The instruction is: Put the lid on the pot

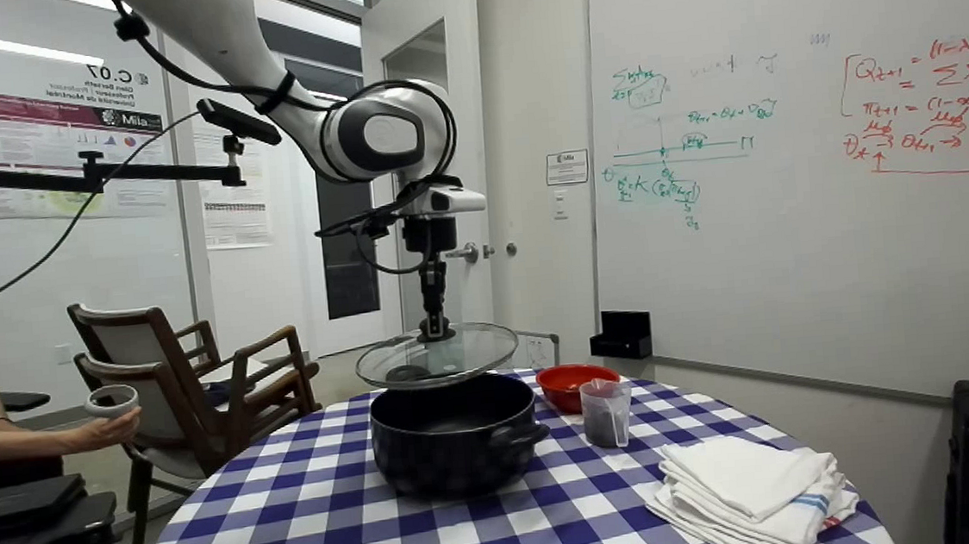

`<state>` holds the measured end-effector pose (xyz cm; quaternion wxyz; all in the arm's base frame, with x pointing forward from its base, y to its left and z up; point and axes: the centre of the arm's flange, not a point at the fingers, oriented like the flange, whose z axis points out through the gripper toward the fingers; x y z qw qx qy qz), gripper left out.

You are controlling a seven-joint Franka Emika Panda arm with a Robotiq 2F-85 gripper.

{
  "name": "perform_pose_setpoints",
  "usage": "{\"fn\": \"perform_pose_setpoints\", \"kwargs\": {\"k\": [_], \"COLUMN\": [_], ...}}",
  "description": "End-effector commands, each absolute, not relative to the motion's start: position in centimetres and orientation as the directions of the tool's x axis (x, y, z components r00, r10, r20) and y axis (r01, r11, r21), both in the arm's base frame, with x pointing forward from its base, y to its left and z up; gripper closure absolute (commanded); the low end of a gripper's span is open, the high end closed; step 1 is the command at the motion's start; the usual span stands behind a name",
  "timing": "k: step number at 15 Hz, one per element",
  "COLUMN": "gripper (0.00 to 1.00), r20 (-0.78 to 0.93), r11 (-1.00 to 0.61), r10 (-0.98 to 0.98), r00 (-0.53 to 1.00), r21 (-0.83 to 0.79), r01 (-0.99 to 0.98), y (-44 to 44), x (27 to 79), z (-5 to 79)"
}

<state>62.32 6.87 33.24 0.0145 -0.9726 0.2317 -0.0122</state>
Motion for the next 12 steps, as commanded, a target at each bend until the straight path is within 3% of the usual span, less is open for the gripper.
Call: {"fn": "perform_pose_setpoints", "kwargs": {"k": [1, 12], "gripper": [0.74, 0.74], "r20": [0.046, 0.017], "r11": [-0.878, -0.836], "r10": [-0.478, -0.548], "r00": [0.877, 0.837], "r21": [-0.054, -0.061], "r01": [-0.476, -0.546], "y": [7.0, 3.3], "x": [64.1, 64.9], "z": [33.1, 29.5]}}
